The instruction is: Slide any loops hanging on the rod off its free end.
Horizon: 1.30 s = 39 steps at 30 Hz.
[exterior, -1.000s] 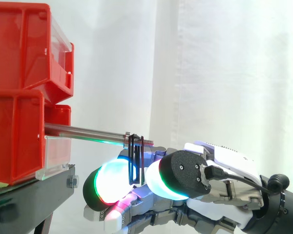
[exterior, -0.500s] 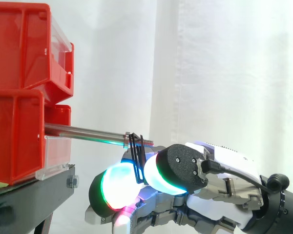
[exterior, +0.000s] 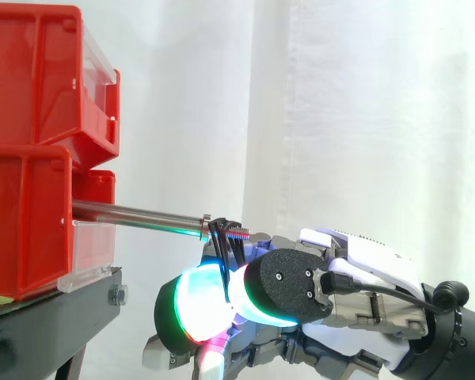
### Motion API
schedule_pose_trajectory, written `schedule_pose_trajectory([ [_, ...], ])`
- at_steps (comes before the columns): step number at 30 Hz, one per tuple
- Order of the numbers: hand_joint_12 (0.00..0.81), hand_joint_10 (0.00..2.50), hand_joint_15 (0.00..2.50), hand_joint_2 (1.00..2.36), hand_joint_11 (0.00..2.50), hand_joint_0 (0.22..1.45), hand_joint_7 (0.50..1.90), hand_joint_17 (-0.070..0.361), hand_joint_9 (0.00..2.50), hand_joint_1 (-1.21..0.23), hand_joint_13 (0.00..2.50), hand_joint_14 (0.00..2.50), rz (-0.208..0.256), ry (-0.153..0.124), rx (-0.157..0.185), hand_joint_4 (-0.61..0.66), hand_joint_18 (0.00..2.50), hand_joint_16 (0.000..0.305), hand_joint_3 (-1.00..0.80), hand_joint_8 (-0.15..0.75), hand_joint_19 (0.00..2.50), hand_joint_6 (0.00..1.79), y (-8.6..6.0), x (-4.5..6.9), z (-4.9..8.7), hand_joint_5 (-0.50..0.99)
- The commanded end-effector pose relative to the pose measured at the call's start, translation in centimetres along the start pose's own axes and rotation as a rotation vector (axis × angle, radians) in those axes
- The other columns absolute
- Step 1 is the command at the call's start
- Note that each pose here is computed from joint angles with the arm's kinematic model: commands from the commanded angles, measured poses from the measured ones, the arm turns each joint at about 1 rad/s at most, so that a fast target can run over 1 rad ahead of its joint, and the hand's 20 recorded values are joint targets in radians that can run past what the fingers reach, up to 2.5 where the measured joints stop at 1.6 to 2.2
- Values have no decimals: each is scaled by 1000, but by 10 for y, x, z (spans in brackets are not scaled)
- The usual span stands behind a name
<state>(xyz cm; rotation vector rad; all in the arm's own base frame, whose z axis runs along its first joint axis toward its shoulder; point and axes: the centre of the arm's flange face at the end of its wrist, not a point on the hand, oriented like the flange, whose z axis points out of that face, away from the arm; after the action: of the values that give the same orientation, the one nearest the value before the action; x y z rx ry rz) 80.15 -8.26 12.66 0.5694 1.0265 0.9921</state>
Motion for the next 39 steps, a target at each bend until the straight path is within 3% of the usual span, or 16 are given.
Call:
schedule_pose_trajectory([
  [1,353,11,144,1016,511,619,1171,109,1044,-756,694,4,3,3,1,54,838,49,-64,345,395,915,0,2,-1,-134],
  [5,366,11,153,1013,508,619,1190,115,1060,-763,713,5,17,11,19,47,867,51,-46,355,384,912,0,5,-2,-126],
  [9,368,14,149,1012,509,619,1183,116,1066,-763,716,5,106,44,78,52,871,52,-51,357,379,912,0,7,-6,-125],
  [11,368,13,155,1012,511,619,1184,116,1067,-762,715,5,124,52,97,59,870,52,-52,357,387,911,2,6,-7,-124],
  [13,369,11,155,1011,508,620,1185,117,1069,-763,716,5,126,77,131,62,872,52,-58,355,388,911,6,5,-9,-124],
  [15,370,11,151,1011,513,618,1189,118,1074,-761,716,4,103,138,187,63,876,52,-58,361,378,910,13,4,-16,-123],
  [19,373,13,153,1010,503,619,1186,118,1073,-761,715,5,34,206,233,64,874,53,-61,358,378,910,32,-4,-32,-123],
  [21,373,11,156,1010,509,619,1179,118,1072,-761,715,5,23,206,234,63,873,53,-61,359,384,910,38,-8,-34,-123],
  [22,371,13,156,1010,496,618,1177,118,1072,-761,715,5,20,202,231,68,874,53,-58,361,386,910,50,-15,-36,-123],
  [26,373,11,152,1010,502,618,1185,119,1072,-758,711,5,22,197,230,69,873,53,-62,359,386,909,71,-26,-39,-123],
  [29,374,11,155,1010,506,618,1183,119,1072,-758,711,5,38,217,278,71,873,53,-62,361,386,909,84,-32,-43,-122],
  [33,374,11,152,1010,497,620,1190,118,1068,-758,708,5,79,244,357,77,870,53,-72,360,386,908,85,-32,-52,-123],
  [37,370,13,157,1011,506,618,1172,117,1063,-756,698,5,146,233,405,95,861,52,-95,353,395,906,91,-34,-54,-126],
  [39,366,14,155,1012,502,618,1180,116,1061,-755,696,5,210,214,456,93,854,52,-106,355,388,904,100,-36,-56,-127],
])
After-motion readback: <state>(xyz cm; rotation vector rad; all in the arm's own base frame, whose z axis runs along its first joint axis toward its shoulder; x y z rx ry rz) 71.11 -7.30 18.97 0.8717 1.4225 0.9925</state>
